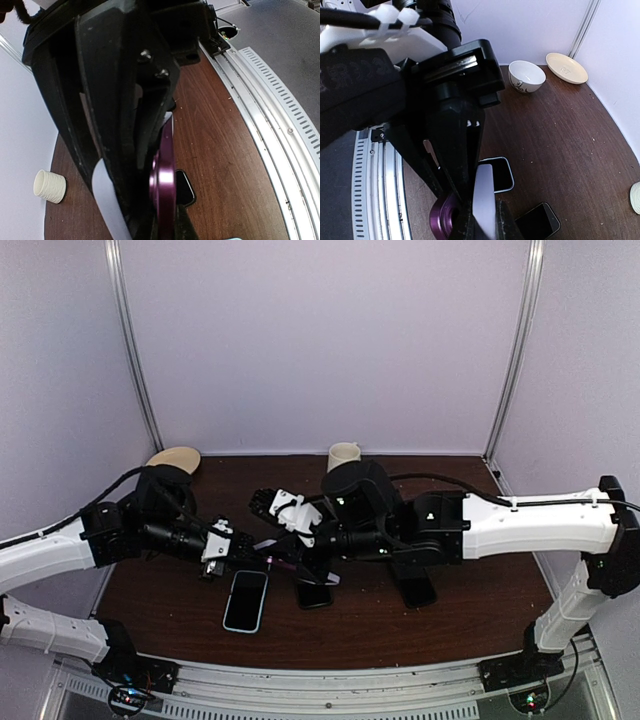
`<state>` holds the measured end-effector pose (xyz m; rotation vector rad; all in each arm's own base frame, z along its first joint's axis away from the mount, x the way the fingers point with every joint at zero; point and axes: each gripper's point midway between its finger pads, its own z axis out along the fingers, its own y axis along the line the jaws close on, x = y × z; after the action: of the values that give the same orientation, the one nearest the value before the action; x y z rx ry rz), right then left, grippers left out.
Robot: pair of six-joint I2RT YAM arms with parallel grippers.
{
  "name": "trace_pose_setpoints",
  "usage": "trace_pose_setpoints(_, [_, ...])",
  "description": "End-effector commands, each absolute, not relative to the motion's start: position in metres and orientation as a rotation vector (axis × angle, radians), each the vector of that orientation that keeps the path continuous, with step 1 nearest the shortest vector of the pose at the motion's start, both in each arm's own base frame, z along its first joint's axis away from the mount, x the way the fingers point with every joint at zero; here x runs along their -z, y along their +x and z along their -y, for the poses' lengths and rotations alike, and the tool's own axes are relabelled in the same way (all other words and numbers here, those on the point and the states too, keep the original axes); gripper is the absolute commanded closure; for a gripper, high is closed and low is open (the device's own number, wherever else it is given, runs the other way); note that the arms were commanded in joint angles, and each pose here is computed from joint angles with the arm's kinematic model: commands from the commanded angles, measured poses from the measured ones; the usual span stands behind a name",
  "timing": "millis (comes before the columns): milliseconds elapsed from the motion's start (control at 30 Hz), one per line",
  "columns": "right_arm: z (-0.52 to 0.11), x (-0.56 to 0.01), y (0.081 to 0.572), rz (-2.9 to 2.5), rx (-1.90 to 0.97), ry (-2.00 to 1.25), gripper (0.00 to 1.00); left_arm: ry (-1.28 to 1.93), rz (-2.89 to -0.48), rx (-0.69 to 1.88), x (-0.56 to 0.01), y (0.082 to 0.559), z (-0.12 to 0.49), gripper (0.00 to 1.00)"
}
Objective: Take the phone out of the phone case
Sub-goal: Remove the phone case from the phone.
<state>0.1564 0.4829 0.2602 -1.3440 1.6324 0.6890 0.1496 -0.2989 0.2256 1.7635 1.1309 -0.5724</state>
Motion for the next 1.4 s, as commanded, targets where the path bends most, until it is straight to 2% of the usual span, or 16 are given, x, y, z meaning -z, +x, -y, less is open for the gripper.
trace_pose_setpoints(0, [-0.466,-0.232,0.141,-1.724,-0.692,-1.42,1.0,1.597,-0.992,0.444,-0.281,0.171,0.302,1.0])
trace_pose_setpoints(1367, [-0.455,-0.197,0.127,-1.798,-0.683,-1.45,1.0,1.477,-1.04,0.278,-0.297,0.196,0.284,1.0])
